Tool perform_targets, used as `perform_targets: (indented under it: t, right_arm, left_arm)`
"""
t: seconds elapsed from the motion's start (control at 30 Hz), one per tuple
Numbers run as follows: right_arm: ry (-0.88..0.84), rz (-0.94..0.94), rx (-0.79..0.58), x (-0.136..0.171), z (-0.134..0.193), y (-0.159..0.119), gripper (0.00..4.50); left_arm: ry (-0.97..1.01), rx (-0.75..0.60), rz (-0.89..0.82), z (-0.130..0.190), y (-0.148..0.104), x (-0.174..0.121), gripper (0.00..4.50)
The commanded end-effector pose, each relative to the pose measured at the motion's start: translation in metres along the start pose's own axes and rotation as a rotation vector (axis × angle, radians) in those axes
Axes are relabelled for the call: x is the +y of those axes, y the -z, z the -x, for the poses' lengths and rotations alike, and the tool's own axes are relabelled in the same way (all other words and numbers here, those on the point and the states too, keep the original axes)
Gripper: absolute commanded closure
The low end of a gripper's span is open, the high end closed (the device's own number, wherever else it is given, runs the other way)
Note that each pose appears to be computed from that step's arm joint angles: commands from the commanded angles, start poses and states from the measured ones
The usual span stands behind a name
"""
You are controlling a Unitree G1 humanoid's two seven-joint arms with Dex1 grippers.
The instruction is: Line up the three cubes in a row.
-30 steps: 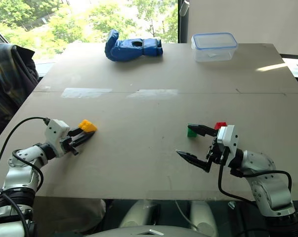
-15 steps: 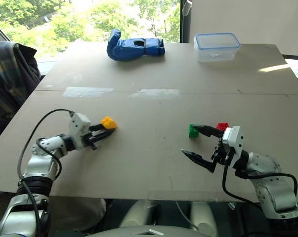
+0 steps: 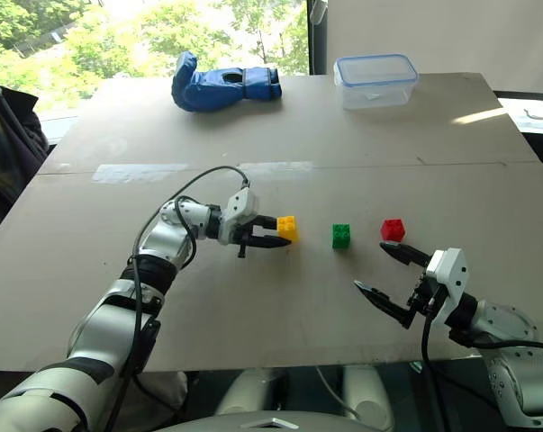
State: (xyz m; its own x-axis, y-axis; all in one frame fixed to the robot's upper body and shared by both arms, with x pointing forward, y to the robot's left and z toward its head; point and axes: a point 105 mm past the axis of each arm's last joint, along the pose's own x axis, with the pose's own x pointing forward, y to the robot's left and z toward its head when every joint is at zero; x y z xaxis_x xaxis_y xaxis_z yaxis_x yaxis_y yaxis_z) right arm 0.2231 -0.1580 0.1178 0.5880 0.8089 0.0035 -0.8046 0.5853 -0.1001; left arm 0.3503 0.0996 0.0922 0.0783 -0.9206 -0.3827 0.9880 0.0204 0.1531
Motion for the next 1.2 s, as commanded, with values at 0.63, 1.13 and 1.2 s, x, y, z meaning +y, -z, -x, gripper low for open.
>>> perform_targets:
  t: [0.63, 1.13, 1.2]
  right_arm:
    - [0.023, 0.058, -0.038, 0.0036, 0.0007, -0.0168, 0.0]
    - [0.01, 0.064, -0.032, 0.0032, -0.0017, -0.0169, 0.0]
    - [0.01, 0.064, -0.032, 0.0033, -0.0018, -0.0168, 0.0]
  left_arm:
    - [0.005, 0.055, -0.105, -0.0065, 0.0, 0.0074, 3.27]
    - [0.008, 0.061, -0.123, -0.0045, 0.0026, 0.0067, 2.01]
    - [-0.003, 0.067, -0.131, -0.0048, 0.0032, 0.008, 2.01]
